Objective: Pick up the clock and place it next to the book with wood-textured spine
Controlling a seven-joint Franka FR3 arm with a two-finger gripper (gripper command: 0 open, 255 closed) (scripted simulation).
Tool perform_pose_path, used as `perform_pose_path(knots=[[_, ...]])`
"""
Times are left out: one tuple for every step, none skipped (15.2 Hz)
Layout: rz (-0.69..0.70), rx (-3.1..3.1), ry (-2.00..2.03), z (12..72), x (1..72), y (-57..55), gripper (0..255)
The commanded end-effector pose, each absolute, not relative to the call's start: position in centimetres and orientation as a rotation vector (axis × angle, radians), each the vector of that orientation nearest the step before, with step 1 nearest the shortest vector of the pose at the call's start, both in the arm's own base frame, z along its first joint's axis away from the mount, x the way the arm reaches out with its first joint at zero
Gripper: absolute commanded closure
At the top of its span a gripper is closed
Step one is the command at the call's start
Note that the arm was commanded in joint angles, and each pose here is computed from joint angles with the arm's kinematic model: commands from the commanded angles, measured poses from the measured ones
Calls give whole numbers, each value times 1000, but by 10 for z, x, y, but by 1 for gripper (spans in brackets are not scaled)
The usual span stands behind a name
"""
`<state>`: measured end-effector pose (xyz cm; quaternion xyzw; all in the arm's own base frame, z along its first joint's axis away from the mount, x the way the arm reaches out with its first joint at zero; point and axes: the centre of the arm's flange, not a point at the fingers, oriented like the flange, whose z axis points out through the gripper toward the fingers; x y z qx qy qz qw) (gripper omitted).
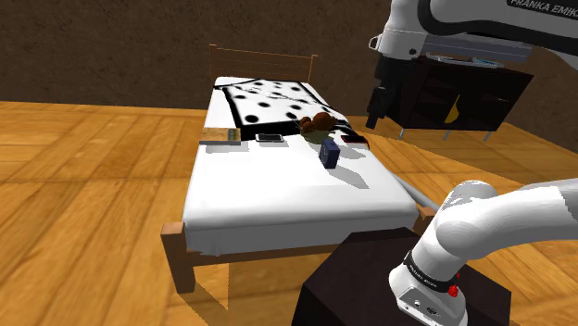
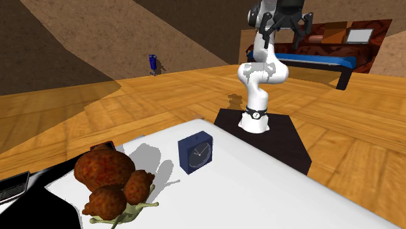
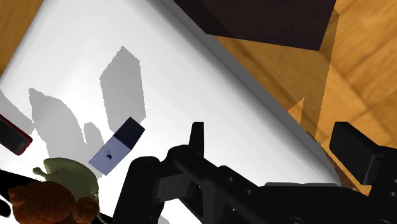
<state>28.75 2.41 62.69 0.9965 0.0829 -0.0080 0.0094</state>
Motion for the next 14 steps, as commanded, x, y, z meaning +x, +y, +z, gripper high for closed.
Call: perform_pose_path(knots=[[-25,3112,259,627,287,24,0],[-25,3115,229,619,297,19,0],[-25,3117,200,612,307,14,0],[-25,3119,170,604,316,8,0],[-25,3121,140,596,325,3,0],[-24,3123,110,589,334,-3,0],[-24,3124,80,581,343,-9,0],[-24,3125,50,574,352,-15,0],[-24,3126,21,566,361,-21,0],[-24,3126,-9,558,370,-28,0],[-24,3126,-39,551,379,-35,0],[-24,3126,-69,543,387,-41,0],[-24,3126,-99,536,395,-48,0],[-23,3125,-129,528,403,-55,0]])
